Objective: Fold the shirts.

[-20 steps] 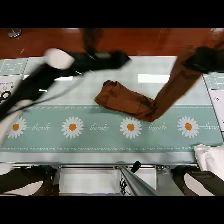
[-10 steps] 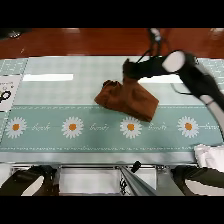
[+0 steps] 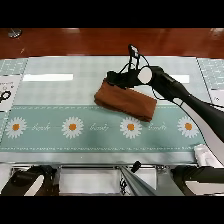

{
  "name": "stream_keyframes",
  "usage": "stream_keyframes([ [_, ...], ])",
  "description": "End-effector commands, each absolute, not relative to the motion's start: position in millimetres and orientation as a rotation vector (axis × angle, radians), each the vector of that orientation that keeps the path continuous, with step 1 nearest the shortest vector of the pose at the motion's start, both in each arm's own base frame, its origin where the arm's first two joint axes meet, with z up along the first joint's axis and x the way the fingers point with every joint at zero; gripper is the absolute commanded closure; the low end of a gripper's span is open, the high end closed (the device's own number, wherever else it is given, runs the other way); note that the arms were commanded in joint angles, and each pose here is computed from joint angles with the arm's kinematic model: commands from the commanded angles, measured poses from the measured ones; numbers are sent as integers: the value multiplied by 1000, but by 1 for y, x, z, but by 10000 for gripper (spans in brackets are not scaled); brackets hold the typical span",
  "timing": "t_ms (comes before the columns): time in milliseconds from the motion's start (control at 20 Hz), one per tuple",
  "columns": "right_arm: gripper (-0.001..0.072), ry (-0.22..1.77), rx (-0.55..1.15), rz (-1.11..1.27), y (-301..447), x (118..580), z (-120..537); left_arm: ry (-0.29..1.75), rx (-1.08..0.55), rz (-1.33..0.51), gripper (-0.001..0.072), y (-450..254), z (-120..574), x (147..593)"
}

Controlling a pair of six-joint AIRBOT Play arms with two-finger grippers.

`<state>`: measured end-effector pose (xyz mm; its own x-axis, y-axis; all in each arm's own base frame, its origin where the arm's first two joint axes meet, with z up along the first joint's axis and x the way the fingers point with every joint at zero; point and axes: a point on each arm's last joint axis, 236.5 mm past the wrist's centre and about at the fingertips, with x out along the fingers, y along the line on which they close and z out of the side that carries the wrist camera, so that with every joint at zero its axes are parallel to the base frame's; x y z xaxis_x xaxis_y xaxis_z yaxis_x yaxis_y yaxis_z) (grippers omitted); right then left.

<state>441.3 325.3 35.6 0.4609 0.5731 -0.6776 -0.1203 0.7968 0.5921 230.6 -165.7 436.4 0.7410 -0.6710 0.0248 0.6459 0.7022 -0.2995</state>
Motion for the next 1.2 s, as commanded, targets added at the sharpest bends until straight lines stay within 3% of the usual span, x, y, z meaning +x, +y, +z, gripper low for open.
stream_keyframes([
  [0,222,1010,376,472,295,431,57,189,-211,-642,682,-151,404,243],
  [100,222,1063,129,388,227,417,61,255,-147,-583,682,-141,383,257],
  [200,223,1169,-160,160,120,400,59,335,-106,-552,681,-135,360,268],
  [300,222,1249,-260,-26,38,383,58,419,-95,-551,681,-136,339,274],
  [400,215,1343,-88,-55,10,358,30,507,-123,-552,676,-138,320,278],
  [500,126,1435,184,28,20,329,-12,558,-118,-559,638,-140,309,277],
  [550,113,1460,322,80,32,319,-27,569,-111,-555,562,-138,306,277],
  [600,98,1452,476,131,45,314,-38,574,-106,-550,389,-137,304,276],
  [650,98,1428,604,146,51,314,-44,582,-108,-546,279,-136,303,276],
  [750,98,1391,740,163,53,312,-53,600,-126,-531,263,-134,300,275],
  [1150,98,1345,804,144,56,305,-81,646,-172,-488,263,-129,293,275],
])
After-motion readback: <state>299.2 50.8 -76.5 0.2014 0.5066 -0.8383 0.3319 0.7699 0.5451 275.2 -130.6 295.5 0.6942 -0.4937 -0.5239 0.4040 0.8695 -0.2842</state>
